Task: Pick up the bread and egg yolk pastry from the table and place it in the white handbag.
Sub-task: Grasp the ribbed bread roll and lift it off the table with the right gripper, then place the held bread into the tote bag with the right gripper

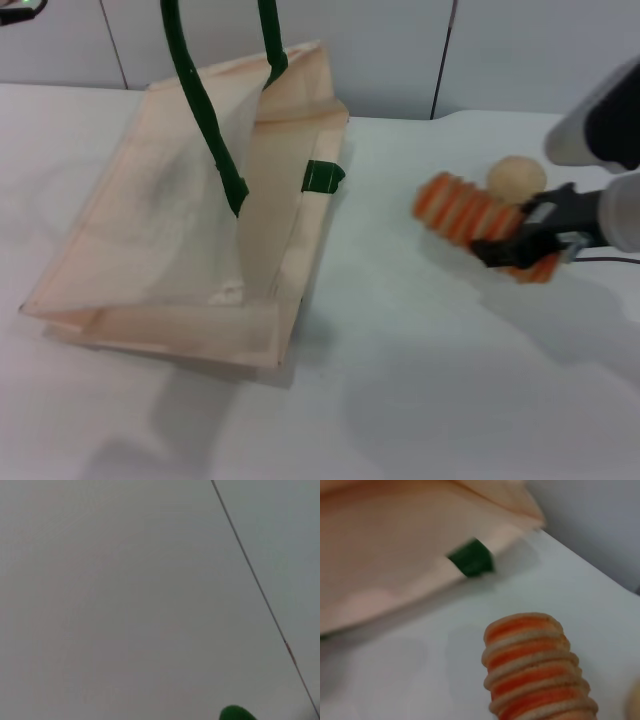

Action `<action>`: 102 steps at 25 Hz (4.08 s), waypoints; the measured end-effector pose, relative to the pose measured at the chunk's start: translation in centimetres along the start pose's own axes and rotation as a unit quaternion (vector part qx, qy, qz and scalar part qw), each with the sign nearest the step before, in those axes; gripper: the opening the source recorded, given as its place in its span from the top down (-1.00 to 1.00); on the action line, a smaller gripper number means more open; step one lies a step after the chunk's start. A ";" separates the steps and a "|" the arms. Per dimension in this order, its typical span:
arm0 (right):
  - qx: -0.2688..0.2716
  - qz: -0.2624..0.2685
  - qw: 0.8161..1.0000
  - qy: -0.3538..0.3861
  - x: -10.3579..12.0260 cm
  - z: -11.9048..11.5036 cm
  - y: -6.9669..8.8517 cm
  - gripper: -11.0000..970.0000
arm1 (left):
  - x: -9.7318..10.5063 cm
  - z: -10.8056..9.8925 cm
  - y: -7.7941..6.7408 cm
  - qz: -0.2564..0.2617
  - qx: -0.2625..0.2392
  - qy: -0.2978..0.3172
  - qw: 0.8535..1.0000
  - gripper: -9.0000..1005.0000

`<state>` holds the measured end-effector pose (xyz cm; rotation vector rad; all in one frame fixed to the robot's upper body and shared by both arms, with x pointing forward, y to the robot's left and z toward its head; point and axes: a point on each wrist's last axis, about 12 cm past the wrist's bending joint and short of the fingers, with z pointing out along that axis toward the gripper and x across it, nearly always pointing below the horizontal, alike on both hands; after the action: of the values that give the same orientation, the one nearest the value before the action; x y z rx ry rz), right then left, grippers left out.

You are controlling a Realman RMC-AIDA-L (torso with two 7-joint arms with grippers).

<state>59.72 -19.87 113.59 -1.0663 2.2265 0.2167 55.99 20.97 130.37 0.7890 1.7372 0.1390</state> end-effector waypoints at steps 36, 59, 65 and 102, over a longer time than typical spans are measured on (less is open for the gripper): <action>-0.081 -0.083 0.988 -0.100 -7.4 3.8 7.1 0.09 | -2.7 0.8 -3.6 0.037 0.052 -0.042 0.997 0.75; -0.037 -0.062 0.990 -0.125 -8.3 4.7 5.2 0.19 | -3.3 0.9 -4.5 0.043 0.064 -0.053 0.996 0.75; -0.058 -0.078 0.987 -0.124 -8.7 5.2 6.9 0.20 | -3.5 0.9 -4.7 0.046 0.068 -0.056 0.995 0.75; -0.064 -0.111 0.985 -0.117 -9.5 6.8 8.4 0.15 | -4.2 1.0 -5.9 0.054 0.084 -0.067 0.993 0.75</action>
<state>61.11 -5.52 113.20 -1.2779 1.8888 0.3721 54.79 13.76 130.63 0.9952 1.5932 0.0116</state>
